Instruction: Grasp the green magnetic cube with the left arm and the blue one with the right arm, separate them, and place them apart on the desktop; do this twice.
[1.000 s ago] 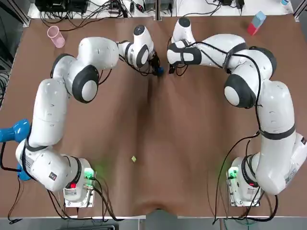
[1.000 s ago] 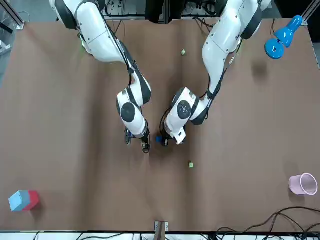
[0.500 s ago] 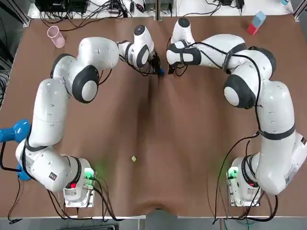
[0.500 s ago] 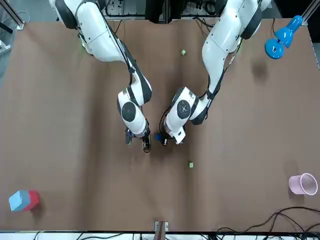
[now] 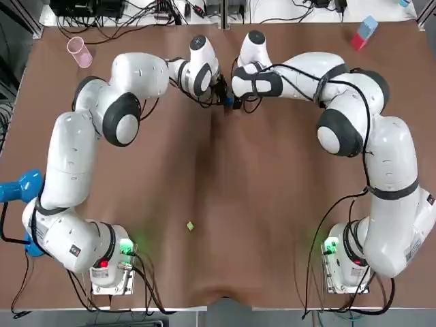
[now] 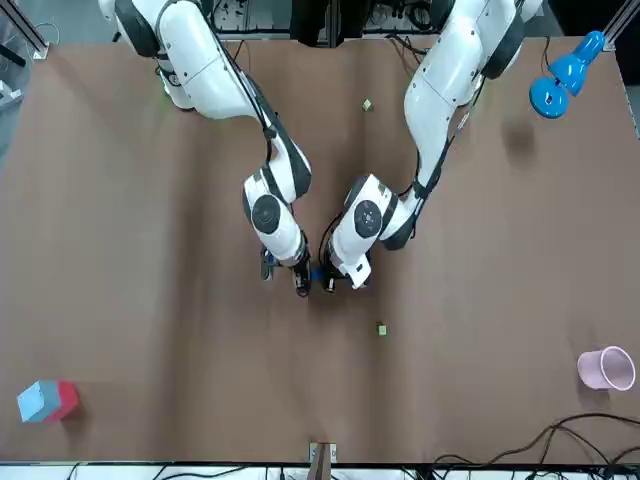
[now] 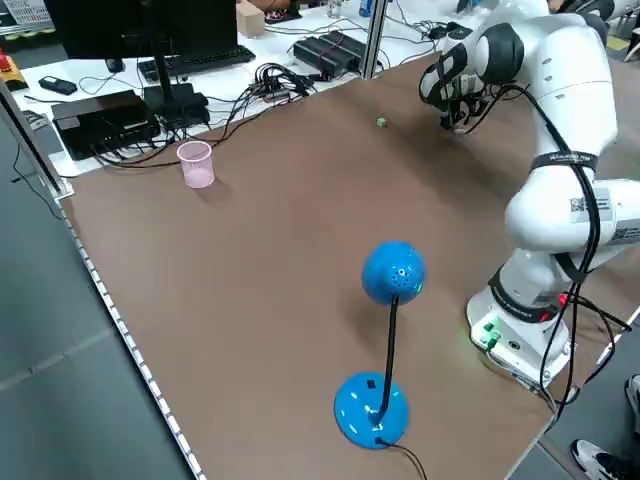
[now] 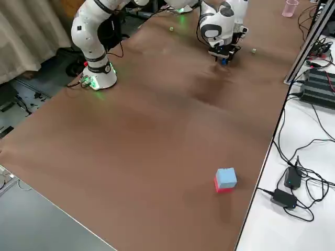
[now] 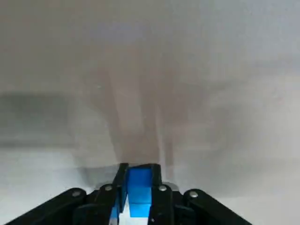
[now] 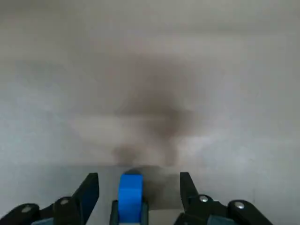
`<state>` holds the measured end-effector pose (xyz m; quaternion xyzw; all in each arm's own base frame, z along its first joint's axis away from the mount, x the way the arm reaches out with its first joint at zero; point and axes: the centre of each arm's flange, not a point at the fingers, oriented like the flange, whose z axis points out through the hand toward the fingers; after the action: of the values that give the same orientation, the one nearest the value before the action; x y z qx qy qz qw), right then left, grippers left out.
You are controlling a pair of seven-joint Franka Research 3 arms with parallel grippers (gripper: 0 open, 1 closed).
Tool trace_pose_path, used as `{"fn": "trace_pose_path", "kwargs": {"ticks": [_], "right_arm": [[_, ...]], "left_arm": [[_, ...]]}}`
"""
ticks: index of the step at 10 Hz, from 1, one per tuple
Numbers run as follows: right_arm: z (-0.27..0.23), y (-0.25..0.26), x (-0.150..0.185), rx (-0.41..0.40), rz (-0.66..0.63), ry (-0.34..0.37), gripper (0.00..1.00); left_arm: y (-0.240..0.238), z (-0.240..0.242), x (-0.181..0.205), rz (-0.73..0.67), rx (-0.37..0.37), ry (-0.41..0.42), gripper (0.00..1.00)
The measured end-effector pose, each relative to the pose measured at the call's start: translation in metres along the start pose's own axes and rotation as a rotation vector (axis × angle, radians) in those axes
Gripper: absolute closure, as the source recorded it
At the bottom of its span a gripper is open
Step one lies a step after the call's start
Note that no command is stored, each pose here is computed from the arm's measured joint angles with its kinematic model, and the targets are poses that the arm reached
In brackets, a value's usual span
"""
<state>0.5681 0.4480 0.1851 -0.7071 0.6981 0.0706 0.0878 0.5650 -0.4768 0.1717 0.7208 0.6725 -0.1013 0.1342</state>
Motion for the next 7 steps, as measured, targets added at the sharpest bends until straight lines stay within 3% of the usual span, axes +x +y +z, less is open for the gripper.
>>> {"fn": "trace_pose_path", "kwargs": {"ticks": [4, 7], "right_arm": [[0.0075, -0.0016, -0.0008, 0.037, 0.035, -0.042, 0.23], [0.0083, -0.0020, -0.0009, 0.044, 0.039, -0.047, 0.37]], "left_arm": [[0.0002, -0.0001, 0.0002, 0.000, -0.001, 0.000, 0.77], [0.0003, 0.0000, 0.0002, 0.000, -0.001, 0.000, 0.77]]}}
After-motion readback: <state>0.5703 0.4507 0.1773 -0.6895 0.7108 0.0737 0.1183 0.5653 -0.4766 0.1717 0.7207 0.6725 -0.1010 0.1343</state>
